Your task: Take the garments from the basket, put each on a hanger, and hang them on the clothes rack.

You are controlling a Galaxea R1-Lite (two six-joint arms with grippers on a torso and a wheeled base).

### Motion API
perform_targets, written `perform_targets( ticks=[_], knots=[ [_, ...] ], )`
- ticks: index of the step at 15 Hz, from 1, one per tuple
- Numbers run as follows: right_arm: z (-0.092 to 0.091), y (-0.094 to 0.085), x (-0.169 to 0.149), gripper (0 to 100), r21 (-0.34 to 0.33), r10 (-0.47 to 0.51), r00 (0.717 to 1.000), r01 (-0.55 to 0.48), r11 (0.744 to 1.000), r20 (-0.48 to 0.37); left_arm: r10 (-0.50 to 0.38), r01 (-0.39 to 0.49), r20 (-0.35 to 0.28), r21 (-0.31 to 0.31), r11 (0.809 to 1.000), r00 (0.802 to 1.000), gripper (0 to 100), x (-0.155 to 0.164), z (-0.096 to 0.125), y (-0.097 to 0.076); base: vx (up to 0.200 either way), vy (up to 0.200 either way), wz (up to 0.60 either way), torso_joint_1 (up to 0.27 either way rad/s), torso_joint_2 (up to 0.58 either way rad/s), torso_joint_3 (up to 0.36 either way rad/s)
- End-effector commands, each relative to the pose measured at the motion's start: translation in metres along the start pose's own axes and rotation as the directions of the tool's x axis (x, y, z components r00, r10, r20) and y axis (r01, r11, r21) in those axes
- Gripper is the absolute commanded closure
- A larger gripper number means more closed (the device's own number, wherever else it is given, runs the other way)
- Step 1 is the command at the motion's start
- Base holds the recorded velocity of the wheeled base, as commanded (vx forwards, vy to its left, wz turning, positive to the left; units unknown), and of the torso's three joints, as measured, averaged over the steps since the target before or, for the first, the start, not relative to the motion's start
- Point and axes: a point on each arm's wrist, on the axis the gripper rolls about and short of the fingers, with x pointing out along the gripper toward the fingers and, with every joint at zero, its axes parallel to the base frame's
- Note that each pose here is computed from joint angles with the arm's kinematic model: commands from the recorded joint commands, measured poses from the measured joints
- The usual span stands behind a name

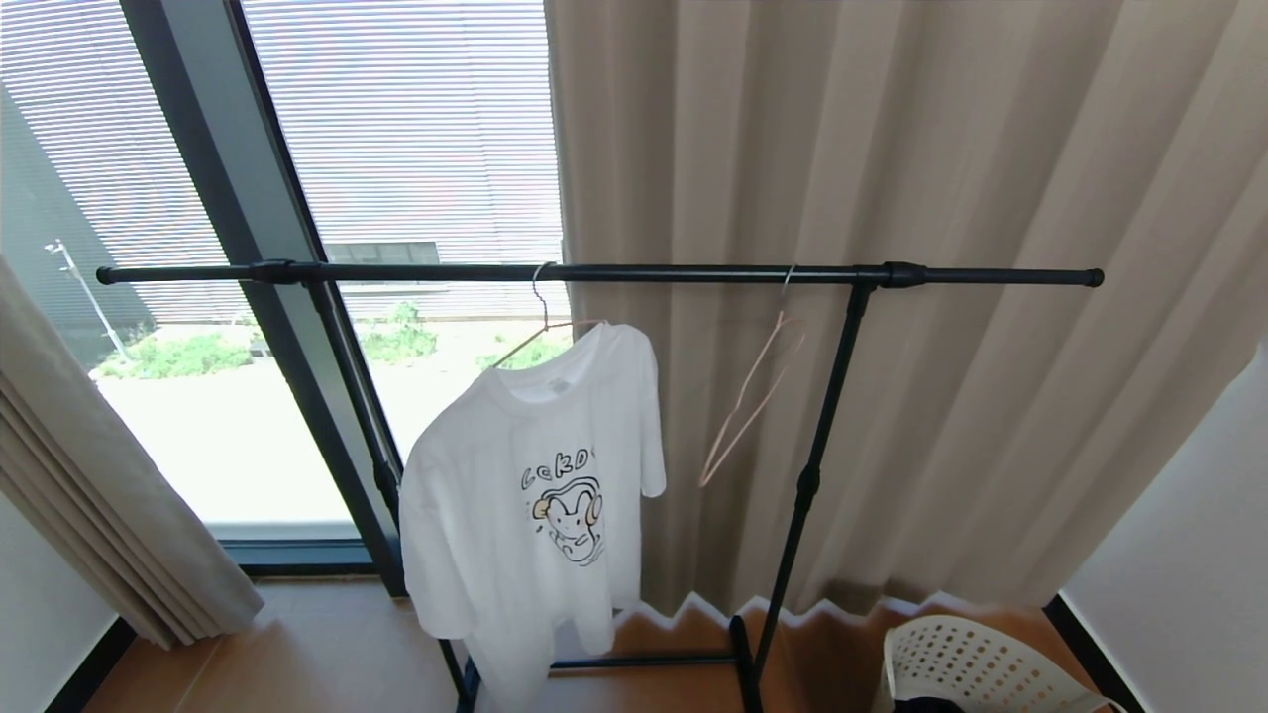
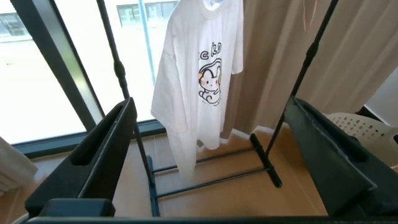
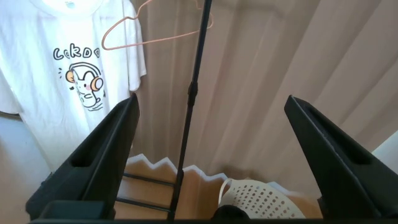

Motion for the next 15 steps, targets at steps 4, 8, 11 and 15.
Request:
perform_targets(
  ticks=[4, 8, 11, 15],
  knots=[
    [-0.0004, 0.0000, -0.0022, 0, -0.005, 0.012, 1.000, -0.011, 1.000, 0.027, 0.175, -0.177, 0.051, 0.037, 0.984, 0.983, 0, -0.0036, -0.0012, -0.0031, 0.000, 0.000, 0.00, 0.000, 0.00, 0.000],
    [-0.0002, -0.0017, -0.0049, 0, 0.034, -0.105, 0.993, 0.103, 0.994, 0.059, 0.122, -0.126, 0.119, 0.022, 0.992, 0.985, 0, -0.0087, -0.0024, -0.0040, 0.000, 0.000, 0.00, 0.000, 0.00, 0.000],
    [-0.0013, -0.0024, -0.0049, 0, 0.041, -0.144, 0.989, 0.142, 0.989, 0.044, 0.077, -0.081, 0.119, 0.029, 0.996, 0.990, 0, -0.0086, -0.0025, -0.0050, 0.000, 0.000, 0.00, 0.000, 0.00, 0.000],
    [-0.0005, -0.0023, -0.0050, 0, 0.045, -0.141, 0.989, 0.139, 0.989, 0.052, 0.078, -0.082, 0.120, 0.026, 0.996, 0.990, 0, -0.0086, -0.0024, -0.0050, 0.000, 0.000, 0.00, 0.000, 0.00, 0.000]
  ],
)
